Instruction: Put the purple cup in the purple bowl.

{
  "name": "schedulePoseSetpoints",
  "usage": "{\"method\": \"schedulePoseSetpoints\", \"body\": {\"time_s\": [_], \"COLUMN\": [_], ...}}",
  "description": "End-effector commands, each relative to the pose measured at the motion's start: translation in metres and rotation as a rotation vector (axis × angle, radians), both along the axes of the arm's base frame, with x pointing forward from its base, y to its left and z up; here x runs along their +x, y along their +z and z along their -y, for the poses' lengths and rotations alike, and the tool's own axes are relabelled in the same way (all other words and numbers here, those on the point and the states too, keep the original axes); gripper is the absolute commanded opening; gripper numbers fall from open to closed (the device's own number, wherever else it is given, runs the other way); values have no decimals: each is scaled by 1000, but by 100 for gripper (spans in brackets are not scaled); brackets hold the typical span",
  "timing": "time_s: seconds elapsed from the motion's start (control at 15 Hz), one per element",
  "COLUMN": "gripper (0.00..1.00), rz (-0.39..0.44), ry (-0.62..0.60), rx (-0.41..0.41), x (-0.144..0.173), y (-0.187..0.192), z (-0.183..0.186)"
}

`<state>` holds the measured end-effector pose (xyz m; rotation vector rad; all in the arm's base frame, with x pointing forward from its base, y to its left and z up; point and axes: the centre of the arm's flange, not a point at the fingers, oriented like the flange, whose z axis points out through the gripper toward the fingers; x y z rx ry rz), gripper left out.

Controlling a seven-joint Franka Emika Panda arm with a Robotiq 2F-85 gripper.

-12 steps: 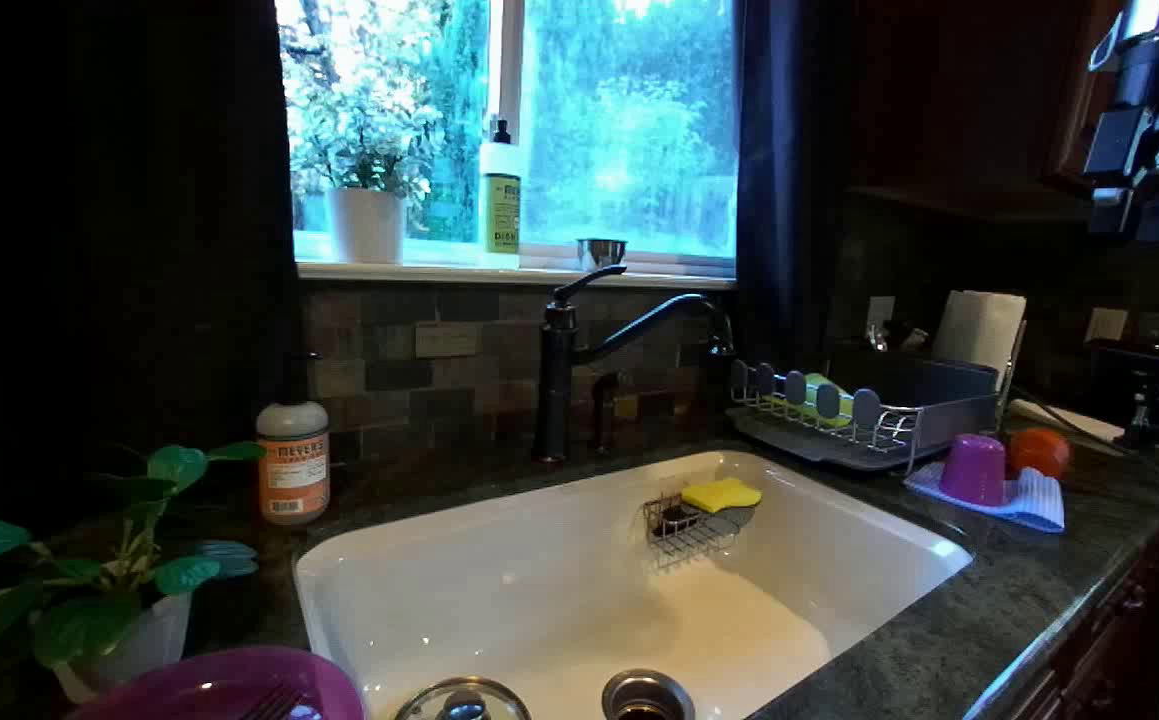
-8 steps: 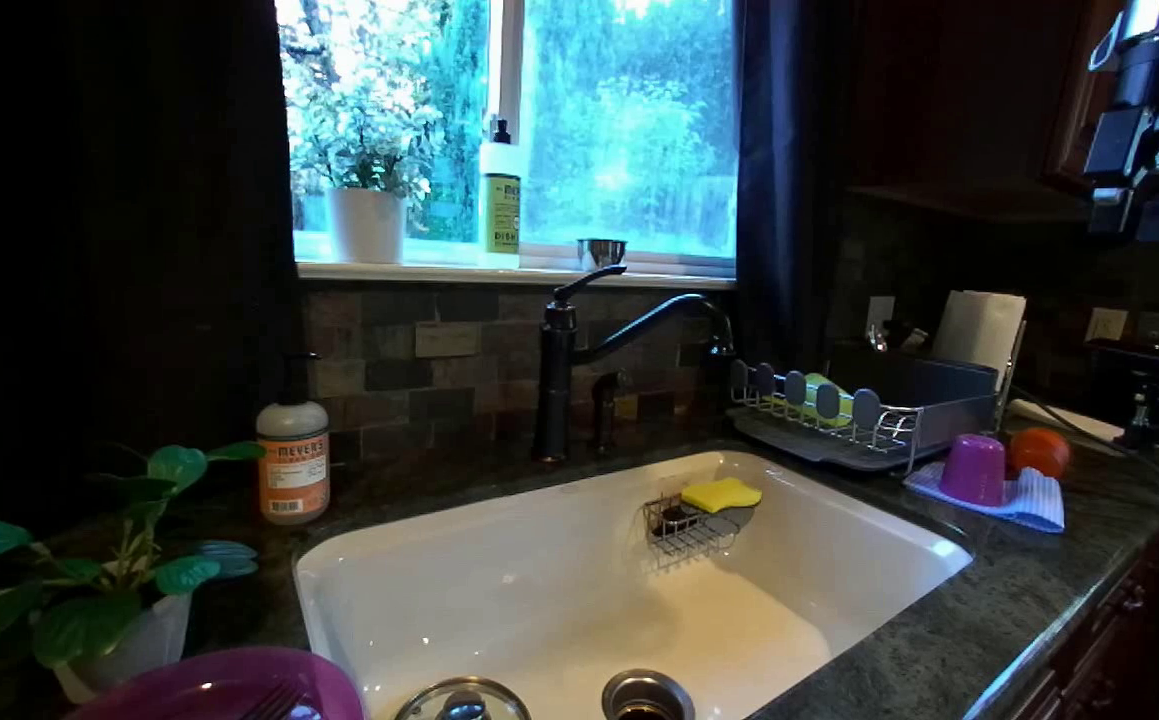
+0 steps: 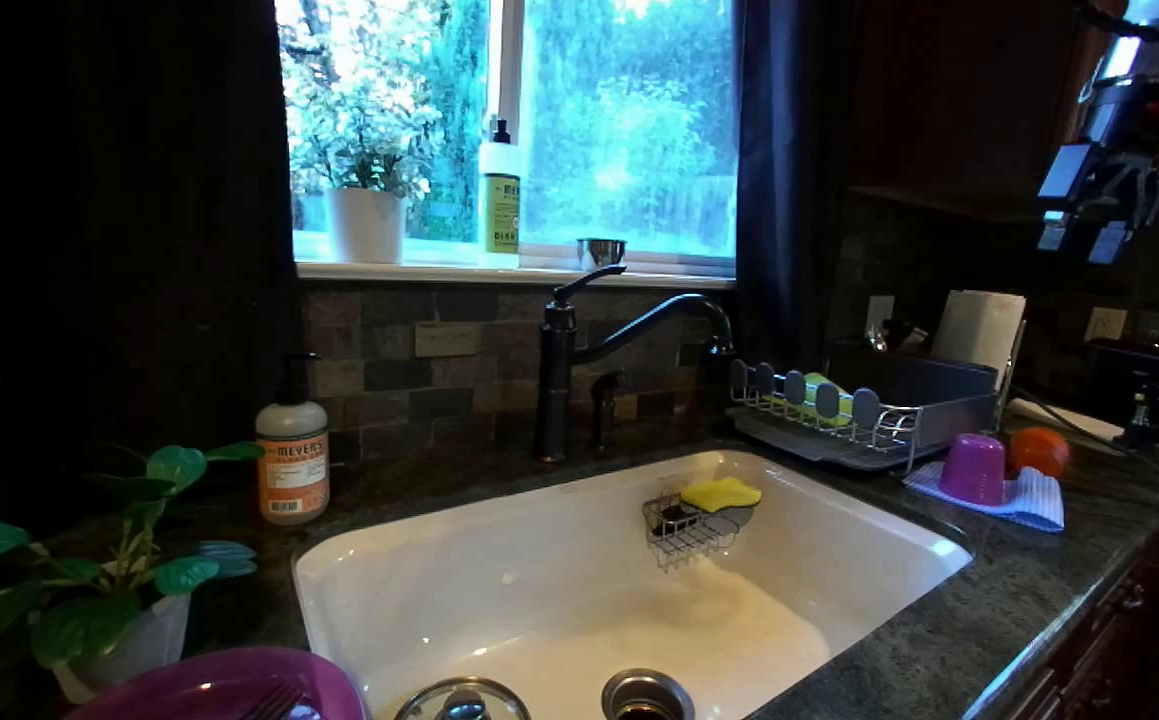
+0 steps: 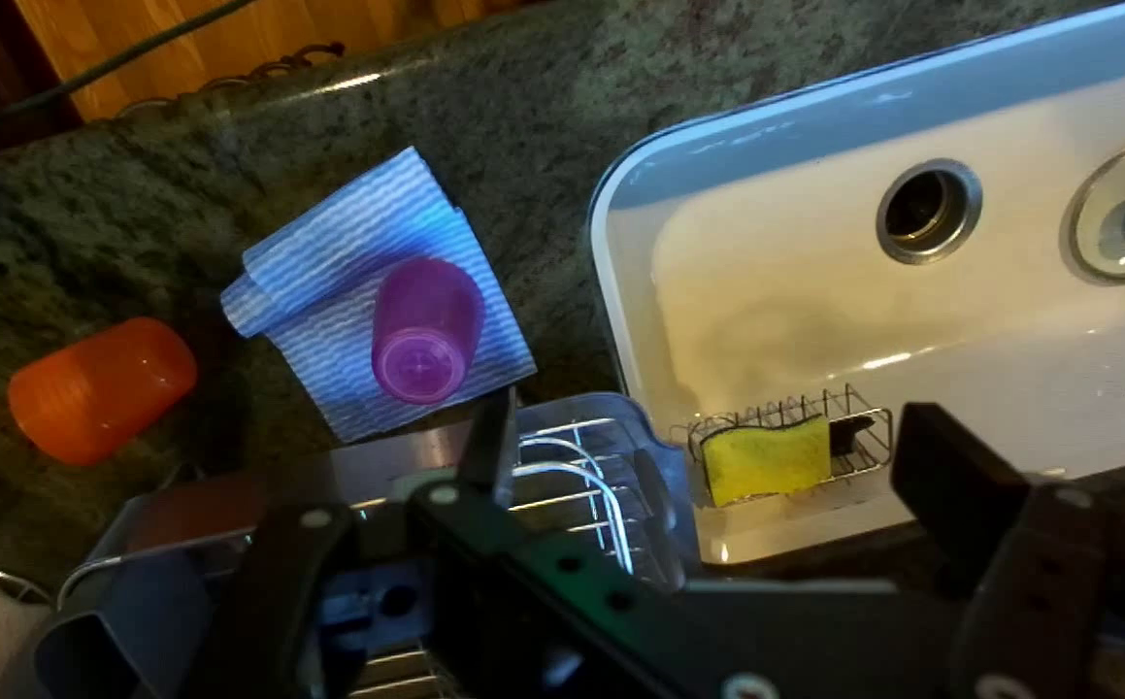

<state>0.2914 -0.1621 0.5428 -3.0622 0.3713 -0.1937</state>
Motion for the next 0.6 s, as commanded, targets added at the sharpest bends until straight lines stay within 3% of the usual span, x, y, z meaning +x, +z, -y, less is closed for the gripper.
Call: {"method": "schedulePoseSetpoints", "body": {"time_s": [0.0, 0.13, 0.27, 0.33, 0.53], "gripper": [100, 100, 100, 100, 100], "rz": [-115, -224, -301, -233, -295], "ry": [52, 34, -20, 10, -8], "rx": [18, -61, -67, -37, -43], "x": [31, 39, 47, 27, 39], "y": [-46, -79, -102, -85, -108], "z": [48, 68, 85, 63, 78]}}
